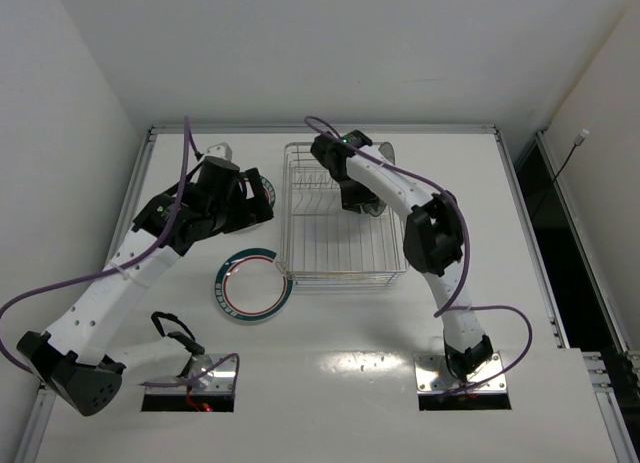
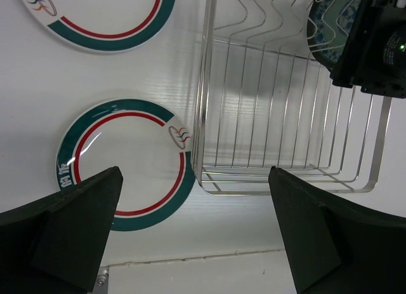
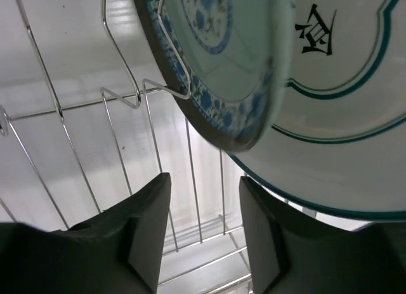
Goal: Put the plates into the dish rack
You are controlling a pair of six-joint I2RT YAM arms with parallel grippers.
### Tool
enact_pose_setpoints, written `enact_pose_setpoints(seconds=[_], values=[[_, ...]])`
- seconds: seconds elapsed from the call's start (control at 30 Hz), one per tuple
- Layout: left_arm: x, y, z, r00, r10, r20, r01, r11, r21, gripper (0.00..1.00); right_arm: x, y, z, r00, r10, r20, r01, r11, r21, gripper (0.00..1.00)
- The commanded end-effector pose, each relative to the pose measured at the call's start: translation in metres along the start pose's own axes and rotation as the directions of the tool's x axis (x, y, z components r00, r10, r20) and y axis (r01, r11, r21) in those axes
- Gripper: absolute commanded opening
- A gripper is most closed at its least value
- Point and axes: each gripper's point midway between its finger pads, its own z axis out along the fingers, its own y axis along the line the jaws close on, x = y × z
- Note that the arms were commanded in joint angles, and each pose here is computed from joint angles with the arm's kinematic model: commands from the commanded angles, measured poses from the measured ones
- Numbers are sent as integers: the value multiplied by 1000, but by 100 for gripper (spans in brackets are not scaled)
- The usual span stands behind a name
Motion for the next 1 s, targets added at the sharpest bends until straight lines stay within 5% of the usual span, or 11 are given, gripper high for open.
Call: enact_pose_setpoints(seconds=[0.0, 0.23, 0.4, 0.7, 0.97], values=[[-7, -3, -7, 999, 16, 47, -17, 1000, 23, 100, -14, -25, -40, 996, 67, 64, -66, 998, -24, 45], [-10, 11, -4, 996, 42, 75, -39, 998, -43, 100, -54, -54, -121, 950, 133, 282, -86, 981, -172, 61], [4, 25, 11, 999, 27, 36, -22, 992, -121, 100, -55, -42, -184, 903, 170, 395, 36, 886, -462, 64], [-43, 31, 52, 993, -19, 119, 49, 967, -251, 100, 31, -33, -181, 918, 80, 389, 215, 724, -656, 64], [-83, 55, 123, 944, -324, 63, 330, 931, -159, 100, 41, -50, -184, 912, 47, 408, 261, 700, -664, 68]])
